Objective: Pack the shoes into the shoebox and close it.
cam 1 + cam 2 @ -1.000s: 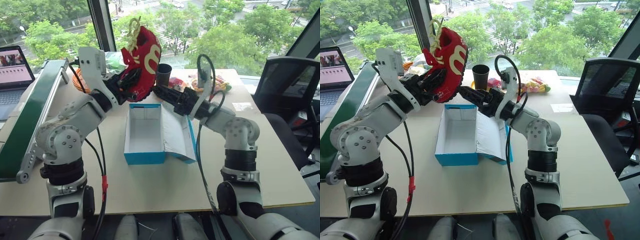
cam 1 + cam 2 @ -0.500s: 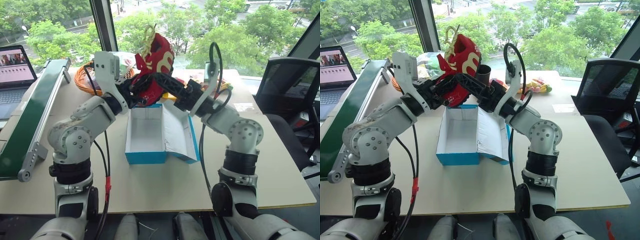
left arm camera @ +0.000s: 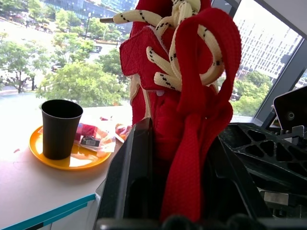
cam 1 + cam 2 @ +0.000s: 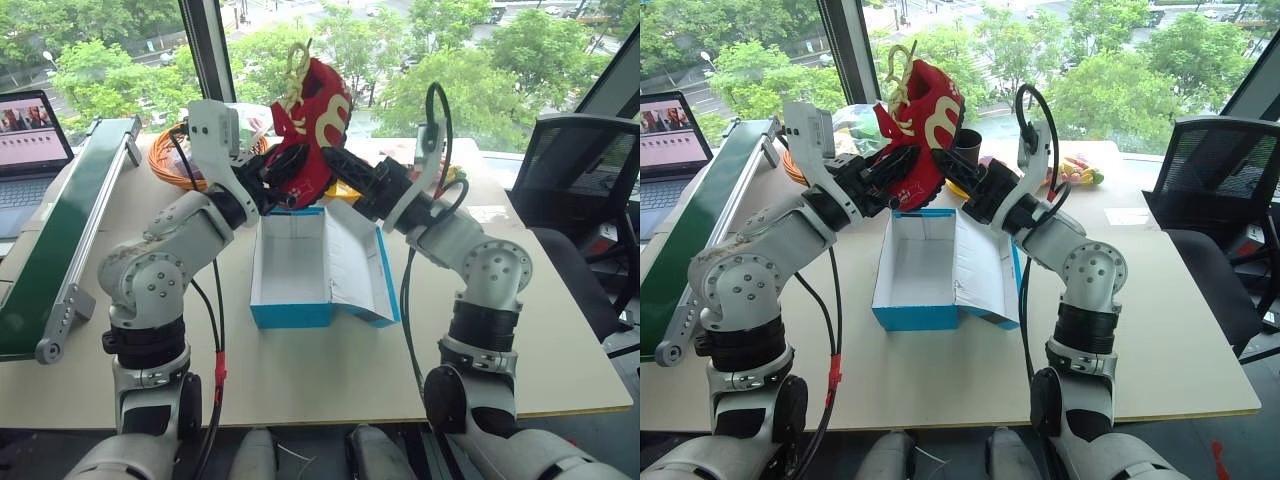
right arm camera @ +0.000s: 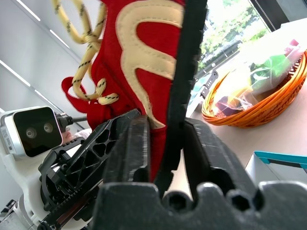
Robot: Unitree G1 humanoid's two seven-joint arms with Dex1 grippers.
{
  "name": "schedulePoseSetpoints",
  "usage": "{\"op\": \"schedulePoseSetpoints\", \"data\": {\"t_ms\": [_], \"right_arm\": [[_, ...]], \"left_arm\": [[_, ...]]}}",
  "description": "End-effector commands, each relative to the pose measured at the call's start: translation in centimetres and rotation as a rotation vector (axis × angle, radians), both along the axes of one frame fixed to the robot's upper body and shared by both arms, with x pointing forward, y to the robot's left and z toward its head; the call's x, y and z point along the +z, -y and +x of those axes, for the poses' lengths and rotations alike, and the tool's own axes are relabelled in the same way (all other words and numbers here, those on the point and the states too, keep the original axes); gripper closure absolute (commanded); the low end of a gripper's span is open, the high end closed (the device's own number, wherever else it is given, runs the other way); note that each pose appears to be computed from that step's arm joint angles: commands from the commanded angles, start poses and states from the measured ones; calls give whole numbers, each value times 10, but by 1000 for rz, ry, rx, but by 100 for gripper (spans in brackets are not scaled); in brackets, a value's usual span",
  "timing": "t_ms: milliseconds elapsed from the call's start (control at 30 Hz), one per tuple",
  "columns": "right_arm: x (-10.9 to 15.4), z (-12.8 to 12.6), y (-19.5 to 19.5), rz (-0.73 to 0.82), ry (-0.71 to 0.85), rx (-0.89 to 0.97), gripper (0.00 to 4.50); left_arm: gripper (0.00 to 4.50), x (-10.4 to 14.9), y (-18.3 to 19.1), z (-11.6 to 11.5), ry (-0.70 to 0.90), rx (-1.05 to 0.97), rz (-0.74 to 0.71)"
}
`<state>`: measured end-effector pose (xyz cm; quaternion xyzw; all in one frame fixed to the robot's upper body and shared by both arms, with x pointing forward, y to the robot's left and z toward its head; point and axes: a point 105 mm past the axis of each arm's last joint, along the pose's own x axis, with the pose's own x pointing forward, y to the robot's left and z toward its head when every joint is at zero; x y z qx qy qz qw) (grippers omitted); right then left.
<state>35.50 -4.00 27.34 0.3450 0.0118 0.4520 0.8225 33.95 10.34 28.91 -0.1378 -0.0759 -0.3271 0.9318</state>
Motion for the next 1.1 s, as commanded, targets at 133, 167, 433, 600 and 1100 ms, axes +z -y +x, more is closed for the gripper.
{"op": "schedulePoseSetpoints", "data": {"t_ms": [133,167,433,600,1100], "right_arm": [[30,-4,1,-54,111,-28,424],[29,-2,-4,-119,102,-38,424],[-19,3,-38,-447,-113,-13,424],[-40,21,-34,-449,-294,-88,424],[-134,13,0,-883,-449,-223,424]], "left_arm": [[8,-20,-40,-28,-25,-62,194],[3,-21,-52,-31,-32,-45,214],[3,-31,-80,-28,-69,53,322],[3,-37,-66,-31,-65,18,312],[3,-37,-60,-35,-55,17,316]]}}
